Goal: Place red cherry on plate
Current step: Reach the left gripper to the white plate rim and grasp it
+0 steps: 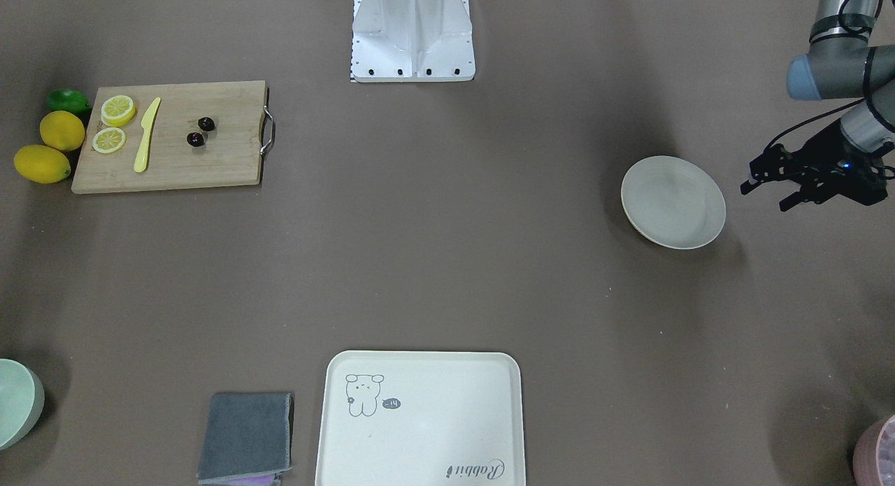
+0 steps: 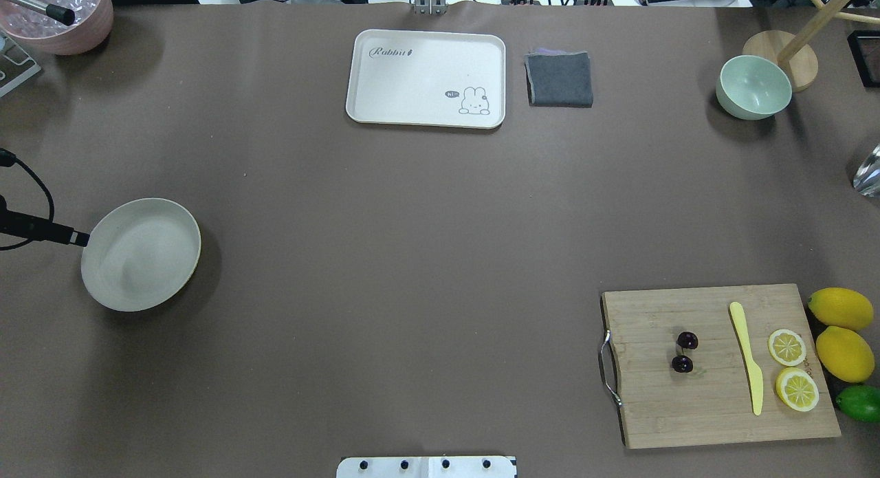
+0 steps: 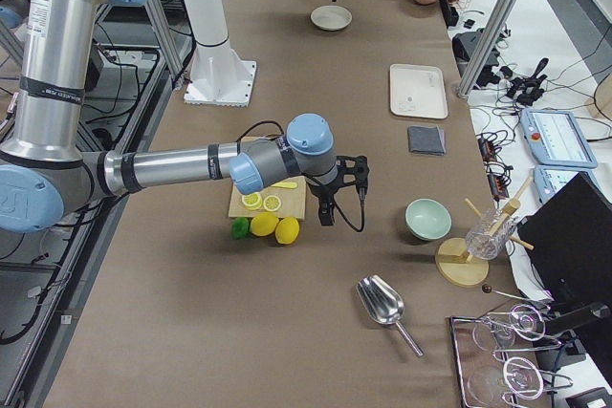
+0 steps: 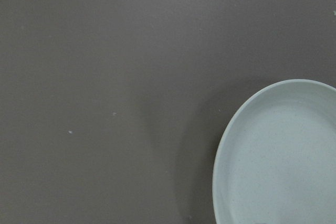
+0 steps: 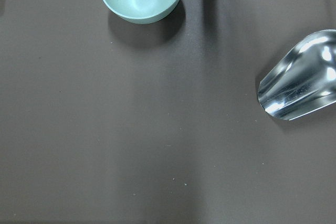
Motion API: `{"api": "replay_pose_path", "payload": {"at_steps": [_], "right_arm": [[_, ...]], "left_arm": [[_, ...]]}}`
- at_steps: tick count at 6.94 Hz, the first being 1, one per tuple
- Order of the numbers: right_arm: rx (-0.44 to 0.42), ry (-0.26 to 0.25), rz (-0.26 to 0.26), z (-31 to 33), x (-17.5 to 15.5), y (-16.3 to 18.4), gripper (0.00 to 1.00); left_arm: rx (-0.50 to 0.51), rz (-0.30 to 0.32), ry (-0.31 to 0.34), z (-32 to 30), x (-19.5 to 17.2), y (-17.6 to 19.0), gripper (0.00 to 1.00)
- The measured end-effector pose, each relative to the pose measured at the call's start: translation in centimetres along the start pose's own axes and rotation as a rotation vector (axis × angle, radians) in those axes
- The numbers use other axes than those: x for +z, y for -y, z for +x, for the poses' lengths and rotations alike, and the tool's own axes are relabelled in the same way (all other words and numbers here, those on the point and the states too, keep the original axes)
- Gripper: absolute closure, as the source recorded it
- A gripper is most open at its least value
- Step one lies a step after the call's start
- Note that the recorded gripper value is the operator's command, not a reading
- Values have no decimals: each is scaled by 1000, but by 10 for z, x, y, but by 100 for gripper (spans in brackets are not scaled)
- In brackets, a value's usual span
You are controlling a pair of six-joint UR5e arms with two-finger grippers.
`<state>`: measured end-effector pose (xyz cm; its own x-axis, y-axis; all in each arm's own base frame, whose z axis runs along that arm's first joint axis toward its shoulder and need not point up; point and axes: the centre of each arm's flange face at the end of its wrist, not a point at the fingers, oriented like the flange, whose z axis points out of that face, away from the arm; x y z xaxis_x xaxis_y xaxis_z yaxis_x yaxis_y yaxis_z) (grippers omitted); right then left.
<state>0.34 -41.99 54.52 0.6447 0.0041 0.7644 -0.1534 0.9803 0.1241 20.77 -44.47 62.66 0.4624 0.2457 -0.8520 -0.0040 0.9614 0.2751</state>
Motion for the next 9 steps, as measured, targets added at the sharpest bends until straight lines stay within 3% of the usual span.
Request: {"api": "replay_pose_path", "payload": {"at_steps": [1, 2, 6, 9], "right_arm": [[1, -1, -2, 1, 1, -2, 0], [2, -2, -3, 3, 1, -4, 0], [-7, 2, 4, 7, 1, -12, 0], [-7, 3, 6, 9, 2, -16, 0]], "left_arm": [[-30, 12, -15, 6, 12, -6, 86], [-53, 18, -27, 11, 16, -9, 100], [-42, 44, -78, 28, 12, -6, 100], [-168, 80, -226, 139, 16, 42, 100]]}}
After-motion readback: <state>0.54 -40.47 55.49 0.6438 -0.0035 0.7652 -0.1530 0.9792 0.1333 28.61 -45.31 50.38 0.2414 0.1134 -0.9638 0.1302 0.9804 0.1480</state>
